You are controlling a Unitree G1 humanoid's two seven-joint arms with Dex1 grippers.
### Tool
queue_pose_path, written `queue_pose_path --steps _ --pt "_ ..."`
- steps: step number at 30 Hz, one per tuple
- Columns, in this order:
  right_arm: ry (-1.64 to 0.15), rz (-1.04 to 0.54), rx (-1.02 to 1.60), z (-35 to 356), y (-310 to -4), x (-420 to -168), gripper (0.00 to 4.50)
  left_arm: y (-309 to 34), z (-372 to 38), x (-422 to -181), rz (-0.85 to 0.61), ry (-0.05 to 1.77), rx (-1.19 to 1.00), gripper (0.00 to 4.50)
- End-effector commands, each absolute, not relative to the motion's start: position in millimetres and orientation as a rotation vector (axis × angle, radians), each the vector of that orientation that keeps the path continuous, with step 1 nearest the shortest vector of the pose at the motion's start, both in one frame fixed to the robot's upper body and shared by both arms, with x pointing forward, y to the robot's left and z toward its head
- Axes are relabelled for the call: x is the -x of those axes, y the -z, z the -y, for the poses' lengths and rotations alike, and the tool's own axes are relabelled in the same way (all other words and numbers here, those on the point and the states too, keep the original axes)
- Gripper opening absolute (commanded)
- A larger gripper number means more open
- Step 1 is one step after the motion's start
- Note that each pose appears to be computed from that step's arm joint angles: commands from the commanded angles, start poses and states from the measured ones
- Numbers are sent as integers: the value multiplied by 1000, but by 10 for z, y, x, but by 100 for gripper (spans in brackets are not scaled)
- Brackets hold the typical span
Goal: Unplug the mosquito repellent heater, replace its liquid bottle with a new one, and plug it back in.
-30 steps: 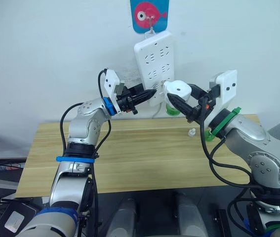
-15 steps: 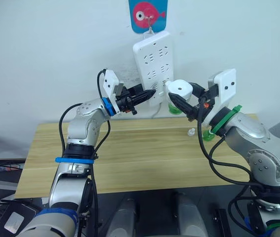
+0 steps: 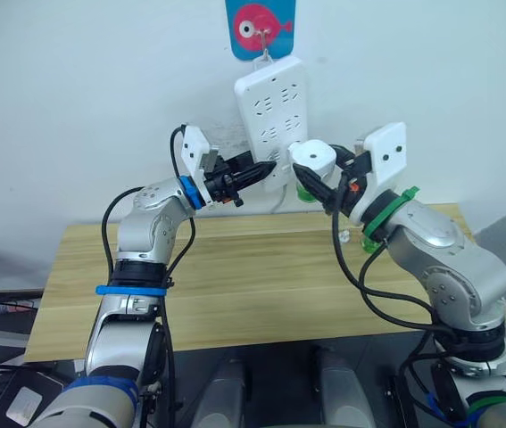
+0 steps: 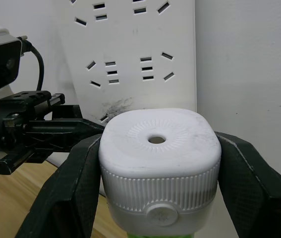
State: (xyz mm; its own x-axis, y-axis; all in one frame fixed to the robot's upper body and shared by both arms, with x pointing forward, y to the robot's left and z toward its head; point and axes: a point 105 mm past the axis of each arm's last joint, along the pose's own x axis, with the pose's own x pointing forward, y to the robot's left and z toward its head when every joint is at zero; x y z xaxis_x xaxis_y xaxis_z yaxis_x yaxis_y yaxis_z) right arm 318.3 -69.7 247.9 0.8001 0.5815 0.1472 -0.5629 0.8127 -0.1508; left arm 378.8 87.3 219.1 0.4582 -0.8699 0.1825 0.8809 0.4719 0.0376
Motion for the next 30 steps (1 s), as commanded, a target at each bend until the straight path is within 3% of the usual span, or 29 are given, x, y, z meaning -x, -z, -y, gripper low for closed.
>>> queue_pose_path --steps 1,13,20,24,30 --pt "-560 205 121 650 -2489 -3282 293 -2334 -708 -3676 239 1170 79 134" --pt "-482 198 119 603 -2352 -3477 293 -2331 -686 -3646 233 1186 86 134" --pt "-545 216 58 547 -2413 -3417 293 -2317 -697 -3657 230 1176 79 134" --pt "-552 227 61 635 -2414 -3304 433 -2275 -741 -3698 222 1147 64 134" --pt "-563 178 149 861 -2257 -3085 445 -2222 -749 -3700 213 1143 59 134"
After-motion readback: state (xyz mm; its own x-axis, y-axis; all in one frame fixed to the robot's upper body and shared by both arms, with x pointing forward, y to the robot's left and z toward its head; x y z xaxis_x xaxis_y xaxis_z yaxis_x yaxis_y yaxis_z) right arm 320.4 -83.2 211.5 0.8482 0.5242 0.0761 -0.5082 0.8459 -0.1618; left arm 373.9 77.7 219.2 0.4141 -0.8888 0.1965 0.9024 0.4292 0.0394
